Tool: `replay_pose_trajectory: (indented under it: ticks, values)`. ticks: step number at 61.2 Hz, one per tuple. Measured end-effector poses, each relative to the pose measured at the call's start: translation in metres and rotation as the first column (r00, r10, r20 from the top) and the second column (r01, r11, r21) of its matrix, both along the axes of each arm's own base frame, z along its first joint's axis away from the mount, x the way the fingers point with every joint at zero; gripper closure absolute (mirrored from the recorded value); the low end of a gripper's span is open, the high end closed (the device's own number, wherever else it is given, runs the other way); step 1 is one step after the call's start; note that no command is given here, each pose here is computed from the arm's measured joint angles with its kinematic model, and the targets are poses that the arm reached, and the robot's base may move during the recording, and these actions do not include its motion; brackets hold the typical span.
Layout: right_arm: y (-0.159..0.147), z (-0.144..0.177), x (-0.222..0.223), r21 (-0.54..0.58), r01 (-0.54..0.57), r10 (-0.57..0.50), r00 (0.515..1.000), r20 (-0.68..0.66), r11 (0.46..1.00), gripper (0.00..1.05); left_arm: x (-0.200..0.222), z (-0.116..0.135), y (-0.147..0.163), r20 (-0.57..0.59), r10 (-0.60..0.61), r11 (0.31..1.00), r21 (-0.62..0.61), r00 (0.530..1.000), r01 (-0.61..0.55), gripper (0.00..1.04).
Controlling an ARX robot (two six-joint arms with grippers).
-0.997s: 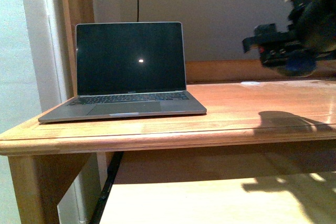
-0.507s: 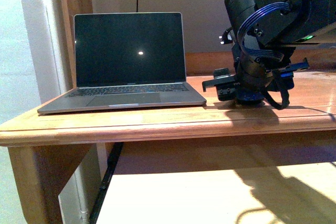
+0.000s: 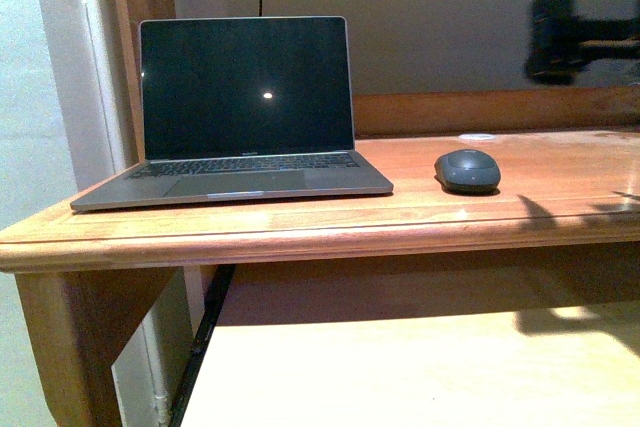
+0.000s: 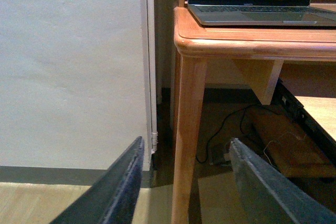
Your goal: Place mouse
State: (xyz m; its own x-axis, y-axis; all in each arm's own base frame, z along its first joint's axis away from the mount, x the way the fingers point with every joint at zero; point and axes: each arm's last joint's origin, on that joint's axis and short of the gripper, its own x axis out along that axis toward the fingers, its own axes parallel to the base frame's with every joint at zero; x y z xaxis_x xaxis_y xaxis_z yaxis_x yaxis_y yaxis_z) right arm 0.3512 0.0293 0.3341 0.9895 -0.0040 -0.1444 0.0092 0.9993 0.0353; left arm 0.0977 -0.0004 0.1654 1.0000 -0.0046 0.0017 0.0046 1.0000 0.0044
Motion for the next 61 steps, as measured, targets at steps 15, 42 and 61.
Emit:
replay_pose_trajectory:
  ticks: [15,42,61]
  values:
    - [-0.069,-0.059,-0.115,-0.102,-0.294,0.288,0.955,-0.074,0.950,0.07,0.000,0.000,0.000,0.000,0.000,1.000,0.000,1.000,0.000,0.08]
    - [-0.115,-0.136,-0.191,-0.123,-0.502,0.462,0.850,-0.254,0.856,0.07,0.000,0.000,0.000,0.000,0.000,1.000,0.000,1.000,0.000,0.08]
    - [-0.108,-0.164,-0.201,-0.127,-0.606,0.527,0.762,-0.376,0.785,0.07,0.000,0.000,0.000,0.000,0.000,1.000,0.000,1.000,0.000,0.08]
